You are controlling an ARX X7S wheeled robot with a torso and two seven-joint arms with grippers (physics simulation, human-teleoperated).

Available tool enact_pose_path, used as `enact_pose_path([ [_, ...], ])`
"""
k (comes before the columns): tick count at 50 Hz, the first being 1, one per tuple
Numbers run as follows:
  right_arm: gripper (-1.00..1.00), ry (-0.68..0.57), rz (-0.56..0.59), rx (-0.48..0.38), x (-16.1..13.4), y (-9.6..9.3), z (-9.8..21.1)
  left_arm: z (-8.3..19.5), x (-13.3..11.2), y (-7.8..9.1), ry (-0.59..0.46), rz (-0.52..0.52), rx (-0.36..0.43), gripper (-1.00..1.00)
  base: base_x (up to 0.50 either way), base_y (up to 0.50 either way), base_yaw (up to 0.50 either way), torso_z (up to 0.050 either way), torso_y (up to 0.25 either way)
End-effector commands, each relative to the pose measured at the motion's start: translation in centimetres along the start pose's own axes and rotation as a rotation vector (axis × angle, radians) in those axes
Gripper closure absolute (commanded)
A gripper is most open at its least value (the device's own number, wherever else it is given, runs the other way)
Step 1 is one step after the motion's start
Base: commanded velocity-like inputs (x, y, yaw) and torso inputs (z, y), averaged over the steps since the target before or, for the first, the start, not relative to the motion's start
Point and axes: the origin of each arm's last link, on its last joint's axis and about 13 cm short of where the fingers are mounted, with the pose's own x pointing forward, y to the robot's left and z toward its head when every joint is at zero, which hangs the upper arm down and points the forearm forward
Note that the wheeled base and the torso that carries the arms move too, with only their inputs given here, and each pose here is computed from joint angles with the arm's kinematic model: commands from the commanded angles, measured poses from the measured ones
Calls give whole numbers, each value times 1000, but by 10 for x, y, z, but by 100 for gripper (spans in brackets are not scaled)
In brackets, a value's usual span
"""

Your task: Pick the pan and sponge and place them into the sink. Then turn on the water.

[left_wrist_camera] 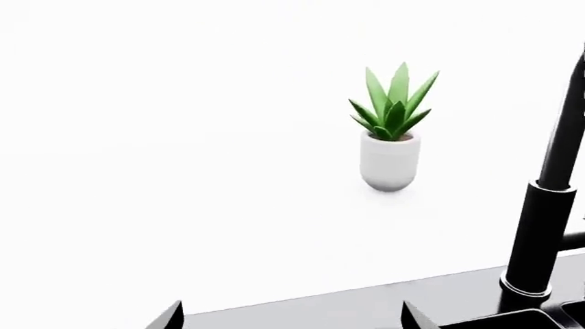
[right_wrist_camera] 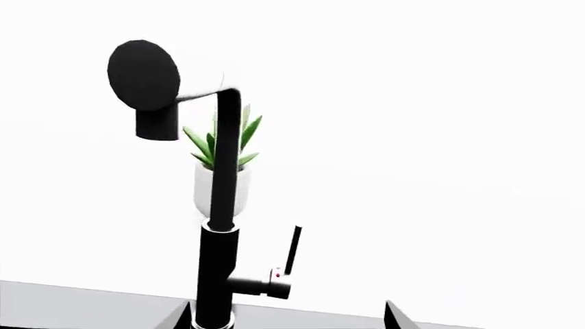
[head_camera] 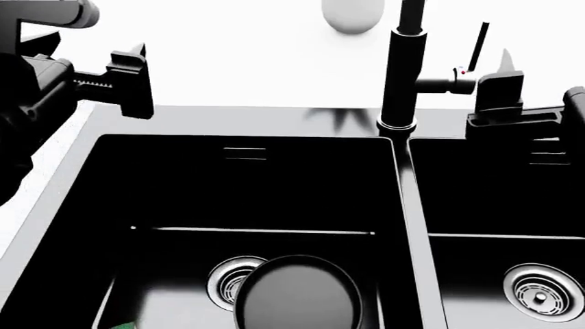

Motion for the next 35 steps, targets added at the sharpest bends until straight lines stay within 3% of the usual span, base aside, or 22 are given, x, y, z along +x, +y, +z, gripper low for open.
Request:
enact_pose_path([
  [1, -100, 5, -1, 9, 9, -4, -5, 13, -3, 8, -20, 67, -9, -100, 0, -94, 0, 0, 0],
  [22, -100, 10, 16, 16, 10, -1, -6, 7, 1, 11, -6, 80, -15, -100, 17, -438, 0, 0, 0],
  [35, -100, 9, 27, 12, 14, 2, -8, 4, 0, 16, -16, 90, -21, -100, 111, -222, 0, 0, 0],
])
